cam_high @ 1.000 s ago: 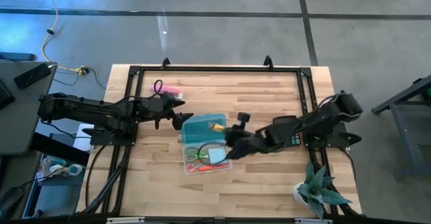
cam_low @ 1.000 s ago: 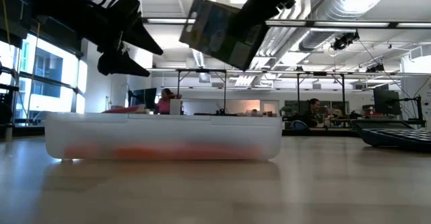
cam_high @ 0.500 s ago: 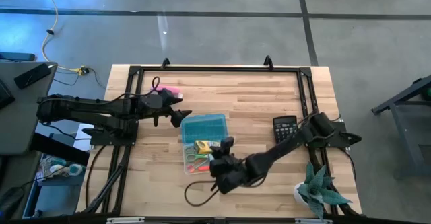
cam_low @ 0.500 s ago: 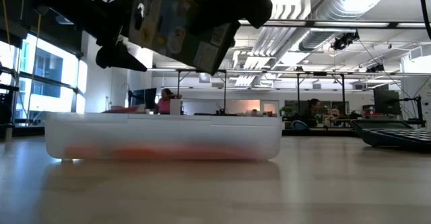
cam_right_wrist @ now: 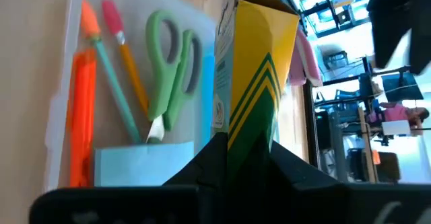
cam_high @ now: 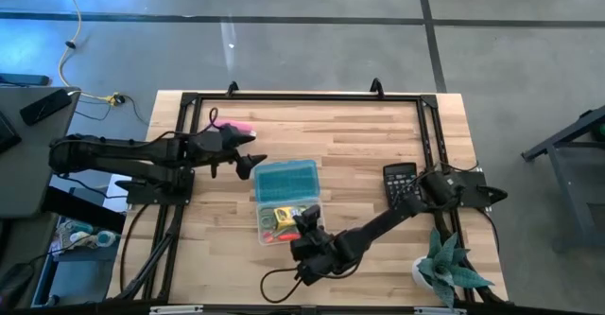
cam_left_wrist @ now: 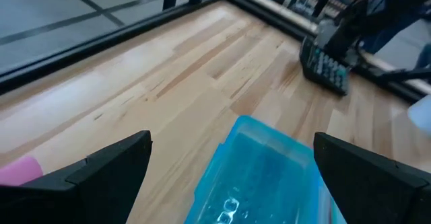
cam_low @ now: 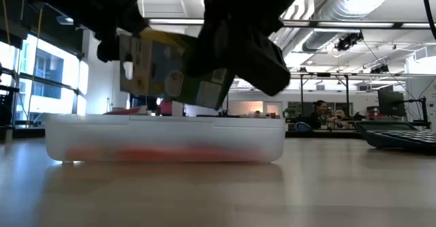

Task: Pack school essentials
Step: Put the crayon box into the supply box, then close the supply box

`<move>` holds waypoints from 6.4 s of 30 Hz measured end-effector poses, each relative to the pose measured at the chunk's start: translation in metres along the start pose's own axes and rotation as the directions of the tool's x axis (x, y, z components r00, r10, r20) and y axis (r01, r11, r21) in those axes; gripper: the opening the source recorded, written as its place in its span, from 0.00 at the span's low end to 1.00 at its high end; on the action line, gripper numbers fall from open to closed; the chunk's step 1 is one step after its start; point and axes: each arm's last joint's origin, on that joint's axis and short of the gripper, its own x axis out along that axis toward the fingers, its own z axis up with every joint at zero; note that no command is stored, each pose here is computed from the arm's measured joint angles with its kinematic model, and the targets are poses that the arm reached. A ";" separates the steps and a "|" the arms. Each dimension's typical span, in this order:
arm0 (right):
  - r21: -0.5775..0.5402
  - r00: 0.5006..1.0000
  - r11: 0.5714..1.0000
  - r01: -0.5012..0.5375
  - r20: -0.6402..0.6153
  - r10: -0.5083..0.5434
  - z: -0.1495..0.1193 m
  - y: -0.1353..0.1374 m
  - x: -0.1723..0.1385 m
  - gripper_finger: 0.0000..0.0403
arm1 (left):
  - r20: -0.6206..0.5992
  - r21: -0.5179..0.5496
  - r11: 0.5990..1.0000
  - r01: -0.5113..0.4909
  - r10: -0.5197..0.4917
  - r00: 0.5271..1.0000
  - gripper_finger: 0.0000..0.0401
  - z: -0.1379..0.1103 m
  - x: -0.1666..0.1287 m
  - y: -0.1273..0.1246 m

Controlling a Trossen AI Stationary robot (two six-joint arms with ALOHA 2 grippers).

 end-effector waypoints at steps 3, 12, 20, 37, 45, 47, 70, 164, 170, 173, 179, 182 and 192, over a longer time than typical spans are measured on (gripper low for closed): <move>-0.019 1.000 1.000 -0.002 -0.027 0.001 -0.004 0.002 0.007 0.12 | 0.033 -0.010 1.000 0.015 -0.015 0.999 1.00 0.004 -0.007 0.000; -0.050 0.994 0.997 -0.052 -0.098 0.047 -0.013 -0.006 0.025 0.12 | 0.096 -0.029 0.999 0.044 -0.041 0.995 1.00 0.010 -0.021 0.002; -0.037 0.984 0.989 -0.141 -0.117 0.136 -0.015 -0.009 0.034 0.16 | 0.104 0.020 0.999 0.040 -0.042 0.994 1.00 0.011 -0.023 0.003; 0.036 0.986 0.986 -0.160 -0.045 0.162 0.005 -0.011 0.011 0.36 | 0.043 0.040 0.999 0.013 -0.015 0.999 1.00 0.005 -0.023 0.005; 0.136 0.993 0.985 -0.108 -0.025 0.113 0.023 -0.027 -0.010 0.36 | 0.045 0.039 0.999 0.010 -0.012 0.999 1.00 0.005 -0.023 0.005; 0.145 0.996 0.988 -0.059 -0.055 0.068 0.022 -0.033 -0.012 0.36 | 0.045 0.039 0.999 0.010 -0.012 0.999 1.00 0.005 -0.023 0.005; 0.137 0.839 0.930 0.342 -0.491 -0.236 -0.067 -0.118 0.001 0.36 | -0.004 0.186 0.965 0.187 -0.189 0.982 1.00 -0.002 -0.044 -0.004; 0.802 0.773 0.360 -0.476 0.186 0.607 -0.236 -0.234 0.176 0.36 | -0.551 -0.096 0.991 0.094 -0.131 0.824 1.00 -0.163 0.002 -0.105; 0.726 0.734 0.397 -0.562 0.216 0.643 -0.208 -0.216 0.163 0.36 | -0.550 -0.094 0.991 0.092 -0.129 0.825 1.00 -0.164 0.002 -0.105; 0.685 0.733 0.442 -0.579 0.201 0.650 -0.195 -0.206 0.157 0.36 | -0.550 -0.090 0.991 0.094 -0.128 0.825 1.00 -0.164 0.003 -0.105; 0.652 0.811 0.581 -0.488 0.091 0.578 -0.185 -0.197 0.152 0.36 | -0.551 -0.085 0.992 0.097 -0.128 0.825 1.00 -0.164 0.003 -0.105; 0.652 0.810 0.580 -0.489 0.092 0.579 -0.185 -0.197 0.152 0.36 | -0.551 -0.079 0.992 0.100 -0.127 0.825 1.00 -0.164 0.003 -0.104; 0.666 0.767 0.515 -0.540 0.137 0.627 -0.182 -0.193 0.150 0.36 | -0.550 -0.073 0.992 0.107 -0.130 0.825 1.00 -0.164 0.003 -0.105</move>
